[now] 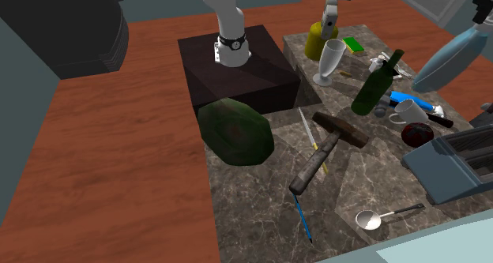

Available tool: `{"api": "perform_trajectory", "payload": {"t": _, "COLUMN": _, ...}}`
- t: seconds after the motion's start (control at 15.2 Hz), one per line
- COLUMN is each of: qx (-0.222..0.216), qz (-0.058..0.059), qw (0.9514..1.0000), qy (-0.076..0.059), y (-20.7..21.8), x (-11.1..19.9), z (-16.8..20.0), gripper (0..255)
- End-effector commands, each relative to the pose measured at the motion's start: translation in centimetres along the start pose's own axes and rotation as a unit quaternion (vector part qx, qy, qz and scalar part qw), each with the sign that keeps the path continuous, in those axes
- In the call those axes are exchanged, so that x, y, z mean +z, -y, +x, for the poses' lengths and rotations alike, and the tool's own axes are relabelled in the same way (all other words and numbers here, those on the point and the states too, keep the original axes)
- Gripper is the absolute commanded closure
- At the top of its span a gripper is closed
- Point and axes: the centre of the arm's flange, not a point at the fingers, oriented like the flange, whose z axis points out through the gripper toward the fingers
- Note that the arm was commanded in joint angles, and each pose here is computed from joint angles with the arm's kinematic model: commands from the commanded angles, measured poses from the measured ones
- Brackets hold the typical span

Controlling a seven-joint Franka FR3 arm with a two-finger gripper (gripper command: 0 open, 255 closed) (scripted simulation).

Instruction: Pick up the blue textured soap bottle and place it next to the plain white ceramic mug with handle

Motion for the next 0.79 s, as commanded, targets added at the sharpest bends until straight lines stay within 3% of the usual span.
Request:
{"api": "perform_trajectory", "payload": {"t": 0.0, "qx": 0.000, "qz": 0.000, "qw": 1.0000, "qy": 0.000, "y": -0.2, "x": 1.0, "z": -0.1, "gripper": 255}}
{"api": "perform_trajectory", "payload": {"t": 0.73, "qx": 0.000, "qz": 0.000, "qw": 1.0000, "qy": 0.000, "y": -1.2, "x": 6.7, "z": -0.6, "gripper": 255}}
